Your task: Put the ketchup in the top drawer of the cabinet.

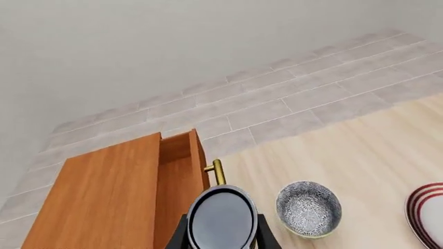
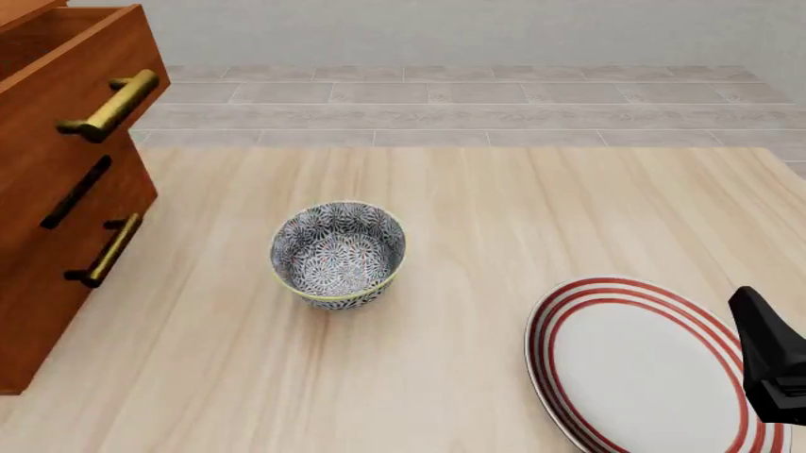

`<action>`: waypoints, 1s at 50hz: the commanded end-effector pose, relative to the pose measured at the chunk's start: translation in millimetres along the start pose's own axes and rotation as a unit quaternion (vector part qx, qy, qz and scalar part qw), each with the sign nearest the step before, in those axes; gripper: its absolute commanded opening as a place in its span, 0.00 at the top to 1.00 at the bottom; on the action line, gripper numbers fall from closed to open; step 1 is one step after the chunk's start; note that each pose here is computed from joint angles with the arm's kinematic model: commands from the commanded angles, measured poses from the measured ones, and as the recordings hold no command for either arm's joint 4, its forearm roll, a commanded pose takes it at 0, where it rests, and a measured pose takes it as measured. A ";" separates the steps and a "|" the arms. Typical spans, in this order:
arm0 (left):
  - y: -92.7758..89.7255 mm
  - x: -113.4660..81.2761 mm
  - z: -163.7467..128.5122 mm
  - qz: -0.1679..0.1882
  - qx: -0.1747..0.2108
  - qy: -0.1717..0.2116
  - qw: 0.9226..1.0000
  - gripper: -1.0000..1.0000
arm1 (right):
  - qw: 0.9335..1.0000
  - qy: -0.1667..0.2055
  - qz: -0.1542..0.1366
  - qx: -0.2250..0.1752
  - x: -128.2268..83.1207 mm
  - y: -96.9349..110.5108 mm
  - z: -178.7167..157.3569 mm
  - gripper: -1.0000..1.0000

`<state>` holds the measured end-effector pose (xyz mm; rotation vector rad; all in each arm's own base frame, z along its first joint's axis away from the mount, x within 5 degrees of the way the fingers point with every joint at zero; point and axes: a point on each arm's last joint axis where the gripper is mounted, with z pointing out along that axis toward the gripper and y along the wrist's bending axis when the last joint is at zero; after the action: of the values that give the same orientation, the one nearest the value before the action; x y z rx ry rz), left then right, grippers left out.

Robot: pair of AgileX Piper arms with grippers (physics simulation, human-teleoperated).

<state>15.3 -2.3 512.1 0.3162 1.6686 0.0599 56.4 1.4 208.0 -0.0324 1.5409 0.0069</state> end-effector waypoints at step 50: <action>23.1 22.4 76.8 0.020 -0.126 0.090 0.988 1.00 | 1.000 0.000 0.000 0.000 0.0 0.0 0.0 0.00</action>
<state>84.1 9.6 491.6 0.1550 1.7976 0.2854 56.4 1.4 208.0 -0.0324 1.5409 0.0069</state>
